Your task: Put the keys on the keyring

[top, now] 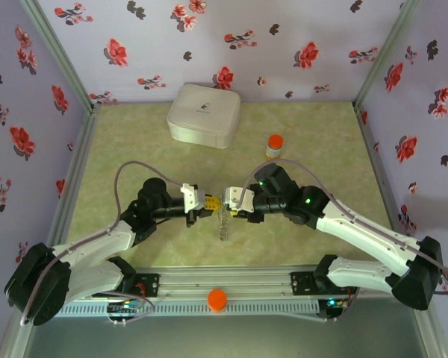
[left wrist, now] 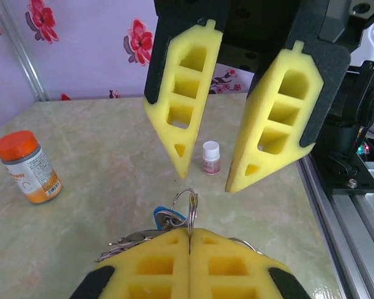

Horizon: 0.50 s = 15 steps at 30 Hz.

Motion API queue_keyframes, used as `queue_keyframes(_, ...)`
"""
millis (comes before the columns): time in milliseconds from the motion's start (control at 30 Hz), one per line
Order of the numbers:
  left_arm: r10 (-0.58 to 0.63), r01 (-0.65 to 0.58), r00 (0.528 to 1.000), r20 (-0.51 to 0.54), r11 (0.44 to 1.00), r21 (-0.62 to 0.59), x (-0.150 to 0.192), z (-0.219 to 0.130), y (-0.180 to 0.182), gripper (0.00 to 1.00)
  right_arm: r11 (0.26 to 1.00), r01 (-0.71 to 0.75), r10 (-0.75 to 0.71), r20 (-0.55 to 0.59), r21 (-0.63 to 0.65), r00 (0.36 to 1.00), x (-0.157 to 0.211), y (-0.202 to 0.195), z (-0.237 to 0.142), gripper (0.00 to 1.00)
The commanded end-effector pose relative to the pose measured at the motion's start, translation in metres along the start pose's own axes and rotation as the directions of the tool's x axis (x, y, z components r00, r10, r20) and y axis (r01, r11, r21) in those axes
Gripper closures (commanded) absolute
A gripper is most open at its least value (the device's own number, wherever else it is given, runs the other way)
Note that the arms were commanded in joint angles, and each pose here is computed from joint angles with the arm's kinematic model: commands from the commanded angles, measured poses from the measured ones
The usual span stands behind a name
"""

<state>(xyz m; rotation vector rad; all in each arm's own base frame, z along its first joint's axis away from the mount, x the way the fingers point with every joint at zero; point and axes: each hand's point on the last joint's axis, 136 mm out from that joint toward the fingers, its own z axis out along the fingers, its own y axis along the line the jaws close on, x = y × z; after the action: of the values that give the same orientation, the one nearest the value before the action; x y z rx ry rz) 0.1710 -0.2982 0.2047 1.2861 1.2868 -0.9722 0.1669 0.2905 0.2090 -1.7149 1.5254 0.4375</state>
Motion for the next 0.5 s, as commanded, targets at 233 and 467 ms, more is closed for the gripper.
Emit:
queue_keyframes(233, 0.020, -0.020, 0.997, 0.071, 1.000, 0.000, -0.016, 0.000, 0.001, 1.00, 0.977, 0.173, -0.171, -0.026, 0.124, 0.985, -0.003, -0.010, 0.008, 0.79)
queue_keyframes(467, 0.021, -0.021, 0.997, 0.068, 1.000, 0.002, -0.015, 0.000, 0.000, 1.00, 0.960, 0.210, -0.202, -0.058, 0.187, 0.978, 0.001, -0.019, 0.002, 0.76)
